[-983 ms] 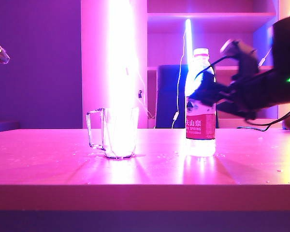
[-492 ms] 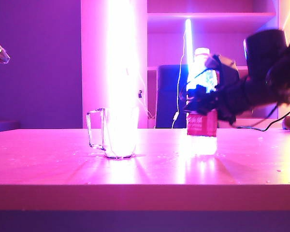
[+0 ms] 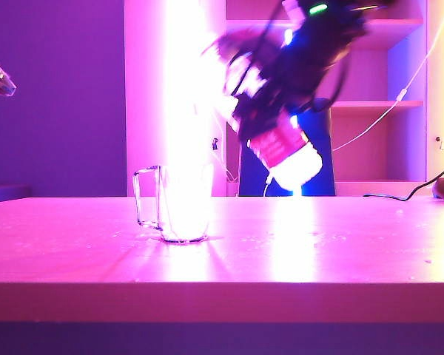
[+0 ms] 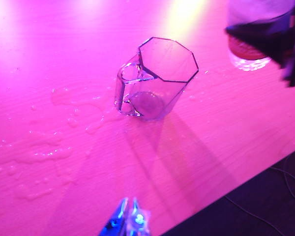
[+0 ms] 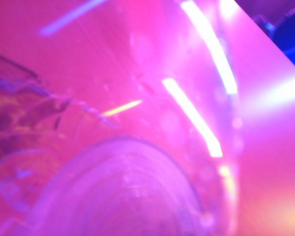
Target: Pick up the mineral water bottle on the table and pour water into the mug until it's half full.
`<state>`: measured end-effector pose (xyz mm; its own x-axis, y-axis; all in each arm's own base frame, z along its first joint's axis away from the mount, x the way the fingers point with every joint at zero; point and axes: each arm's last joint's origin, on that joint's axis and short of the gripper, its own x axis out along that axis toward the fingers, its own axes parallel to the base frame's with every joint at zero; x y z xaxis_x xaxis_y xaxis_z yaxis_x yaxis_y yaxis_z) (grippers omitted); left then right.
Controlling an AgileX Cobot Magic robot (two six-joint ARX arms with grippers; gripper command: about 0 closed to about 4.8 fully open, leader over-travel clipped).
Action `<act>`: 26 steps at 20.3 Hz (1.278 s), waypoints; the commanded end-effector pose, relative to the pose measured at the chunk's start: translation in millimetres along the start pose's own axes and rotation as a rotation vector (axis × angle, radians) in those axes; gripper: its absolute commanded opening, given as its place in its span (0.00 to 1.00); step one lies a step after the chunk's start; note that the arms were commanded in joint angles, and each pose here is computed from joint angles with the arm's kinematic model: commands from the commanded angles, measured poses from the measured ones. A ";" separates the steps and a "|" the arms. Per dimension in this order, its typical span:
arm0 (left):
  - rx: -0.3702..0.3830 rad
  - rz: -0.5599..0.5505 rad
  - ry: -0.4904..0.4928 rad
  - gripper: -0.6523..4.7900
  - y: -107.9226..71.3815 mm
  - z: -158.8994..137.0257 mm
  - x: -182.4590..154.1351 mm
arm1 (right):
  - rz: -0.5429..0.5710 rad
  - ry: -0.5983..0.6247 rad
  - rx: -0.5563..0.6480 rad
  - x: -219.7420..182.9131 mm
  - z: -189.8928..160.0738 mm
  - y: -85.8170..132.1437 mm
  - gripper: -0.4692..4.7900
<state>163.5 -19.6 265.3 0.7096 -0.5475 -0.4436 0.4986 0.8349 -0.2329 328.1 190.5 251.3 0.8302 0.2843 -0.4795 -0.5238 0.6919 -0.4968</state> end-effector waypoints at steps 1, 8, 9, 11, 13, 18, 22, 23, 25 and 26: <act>0.029 0.003 -0.044 0.11 -0.3 5.8 -1.4 | -0.171 0.103 -0.179 8.9 12.0 3.5 0.55; 0.032 0.002 -0.049 0.11 -0.4 6.3 -1.4 | -0.290 0.304 -0.553 16.4 9.8 16.9 0.55; 0.031 0.002 -0.047 0.11 -0.4 6.1 -1.4 | -0.314 0.332 -0.587 16.0 9.7 15.8 0.55; 0.028 0.002 -0.043 0.11 -0.5 5.6 -1.3 | -0.339 0.367 -0.644 15.4 10.0 14.7 0.55; 0.028 0.002 -0.042 0.11 -0.5 5.5 -1.3 | -0.371 0.382 -0.682 15.0 12.0 12.9 0.58; 0.026 0.001 -0.040 0.11 -0.5 5.3 -1.3 | -0.424 0.428 -0.777 13.0 16.7 11.8 0.58; 0.026 0.002 -0.039 0.11 -0.5 5.2 -1.3 | -0.422 0.423 -0.823 11.1 21.0 18.1 0.58; 0.025 0.001 -0.037 0.11 -0.5 5.0 -1.3 | -0.422 0.419 -0.824 10.6 22.0 19.7 0.58; 0.024 0.001 -0.036 0.11 -0.5 4.9 -1.3 | -0.420 0.412 -0.829 9.6 23.8 23.2 0.58; 0.025 0.001 -0.037 0.11 -0.5 4.9 -1.3 | -0.423 0.416 -0.829 9.5 23.8 23.4 0.58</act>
<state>164.9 -19.5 268.2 0.7251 -0.5470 -0.4183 0.5062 0.8352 -0.2147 328.3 224.4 239.4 0.9139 -0.2362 -0.3301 -0.3564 -0.0780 -0.9311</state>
